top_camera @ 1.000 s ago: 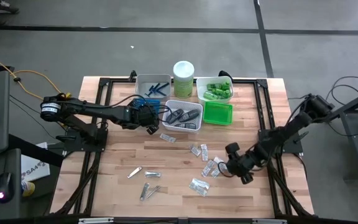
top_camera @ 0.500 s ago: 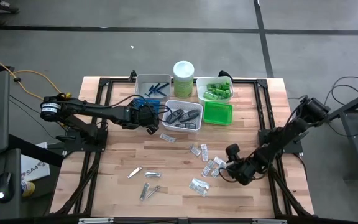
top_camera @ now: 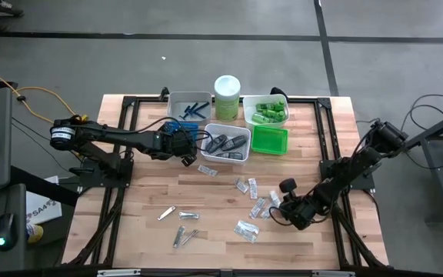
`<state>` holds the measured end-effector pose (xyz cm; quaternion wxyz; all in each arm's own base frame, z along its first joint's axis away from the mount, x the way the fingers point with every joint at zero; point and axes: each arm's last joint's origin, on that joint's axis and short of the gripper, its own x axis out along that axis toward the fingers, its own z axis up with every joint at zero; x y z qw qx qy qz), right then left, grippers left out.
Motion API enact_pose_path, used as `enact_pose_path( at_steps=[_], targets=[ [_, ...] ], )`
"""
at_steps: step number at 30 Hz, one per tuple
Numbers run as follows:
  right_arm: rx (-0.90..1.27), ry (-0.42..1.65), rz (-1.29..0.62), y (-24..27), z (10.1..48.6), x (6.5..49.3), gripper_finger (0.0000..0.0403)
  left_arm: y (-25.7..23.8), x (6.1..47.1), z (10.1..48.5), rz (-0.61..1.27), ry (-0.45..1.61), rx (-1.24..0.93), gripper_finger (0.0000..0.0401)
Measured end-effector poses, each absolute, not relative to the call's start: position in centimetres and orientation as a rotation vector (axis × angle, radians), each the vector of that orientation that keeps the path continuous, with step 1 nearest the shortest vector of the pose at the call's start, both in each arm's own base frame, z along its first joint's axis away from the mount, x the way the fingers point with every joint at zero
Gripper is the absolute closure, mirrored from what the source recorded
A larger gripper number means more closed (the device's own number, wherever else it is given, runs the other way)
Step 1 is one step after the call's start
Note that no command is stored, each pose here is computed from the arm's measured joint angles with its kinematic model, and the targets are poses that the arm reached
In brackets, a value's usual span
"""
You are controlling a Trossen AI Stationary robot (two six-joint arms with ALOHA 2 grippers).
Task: Pick & Place Travel size toiletries
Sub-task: Put the white bandage into the blue bin
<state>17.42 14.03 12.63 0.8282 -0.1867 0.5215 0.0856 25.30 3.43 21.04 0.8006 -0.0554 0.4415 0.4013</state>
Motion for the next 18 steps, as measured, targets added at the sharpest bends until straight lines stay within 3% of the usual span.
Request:
enact_pose_path(
  at_steps=[5, 18],
  targets=[
    [-0.388, 1.115, 0.193, 14.0, 12.6, 17.4, 0.0392, 3.4, 25.3, 21.0, 0.861, 0.947, -0.119, 0.024],
    [-0.273, 1.032, 0.131, 13.1, 15.2, 17.0, 0.04, 3.4, 25.6, 21.1, 0.836, 0.927, -0.145, 0.024]
  ],
)
